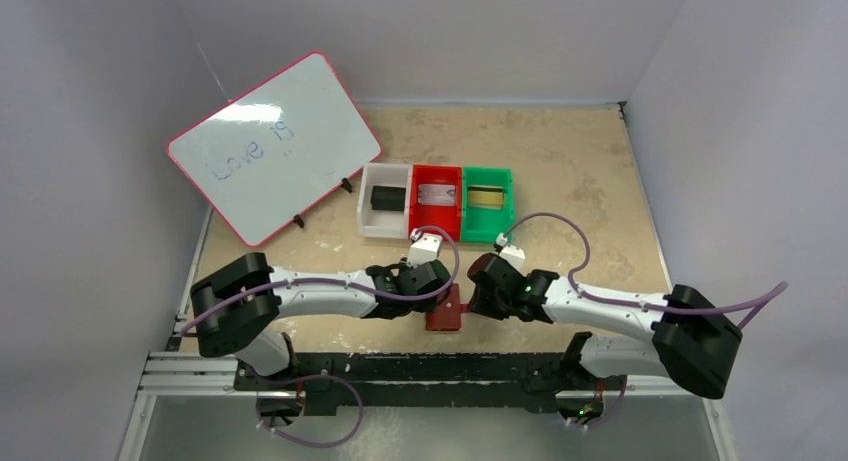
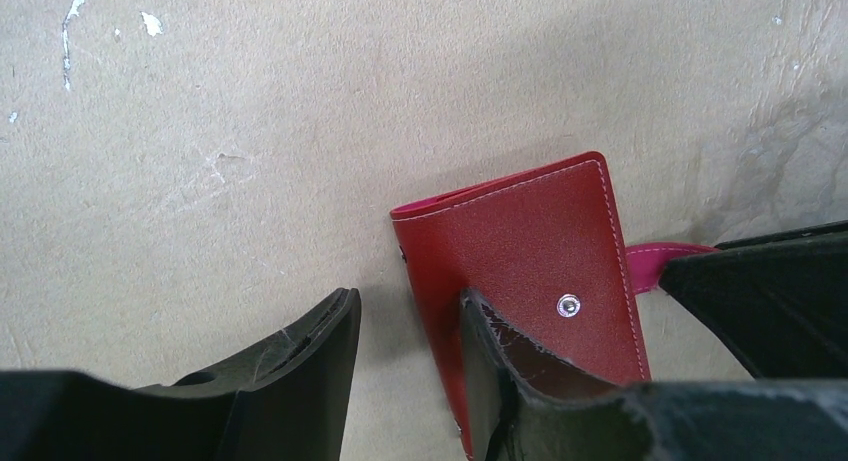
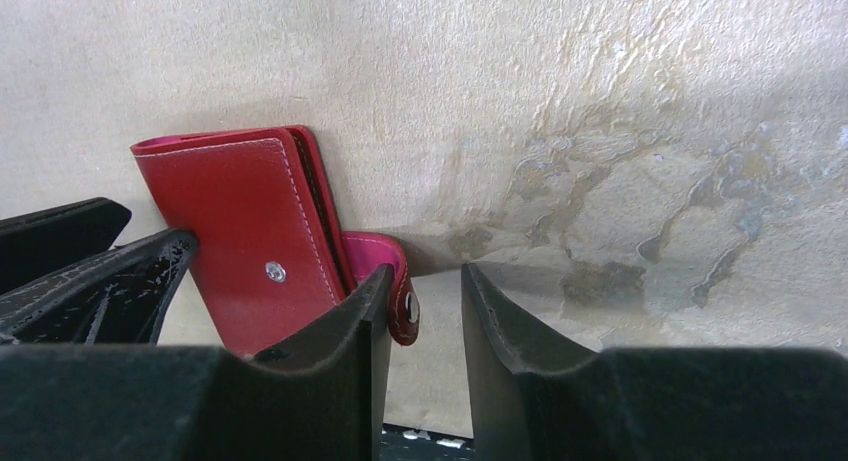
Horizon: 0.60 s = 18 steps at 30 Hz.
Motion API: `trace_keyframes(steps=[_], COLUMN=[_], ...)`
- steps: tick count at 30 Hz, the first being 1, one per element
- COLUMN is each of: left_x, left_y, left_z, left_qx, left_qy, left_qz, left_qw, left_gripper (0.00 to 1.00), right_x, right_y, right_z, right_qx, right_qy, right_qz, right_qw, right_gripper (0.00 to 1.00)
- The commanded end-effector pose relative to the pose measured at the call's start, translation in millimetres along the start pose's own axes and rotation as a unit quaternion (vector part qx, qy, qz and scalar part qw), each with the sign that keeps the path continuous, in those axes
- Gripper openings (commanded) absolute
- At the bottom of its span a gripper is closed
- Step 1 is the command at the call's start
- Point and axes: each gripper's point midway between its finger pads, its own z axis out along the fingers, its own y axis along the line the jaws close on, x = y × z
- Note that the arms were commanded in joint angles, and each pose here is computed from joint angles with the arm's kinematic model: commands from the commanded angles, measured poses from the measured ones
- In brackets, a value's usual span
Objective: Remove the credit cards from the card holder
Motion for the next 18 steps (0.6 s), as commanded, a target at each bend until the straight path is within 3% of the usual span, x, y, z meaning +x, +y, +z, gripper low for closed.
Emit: trace_keyframes(steps=[1,9,18], left_x=[-14,-27,-83], left_y=[-7,-8,27], left_z=[-2,-9,-50], left_qx=[0.0,0.0,-0.067], left_qy=[-0.019,-0.039,-0.153], left_qz=[-0.004,-0.01,-0.071], left_qw=[1.0,0.999,0.983], left_gripper=[0.41,0.4,0.62], right_x=[-5,-18,-48], right_y=[-3,27,92], right_z=[0,-11,-61], right_qx=[0.018,-0.056,-0.219], right_qy=[-0.013,-0.037,-0.091], right_qz=[0.006,-0.007,-0.052], right_qw=[1.0,0.998,0.97], right_gripper=[0.32,0.0,0.0])
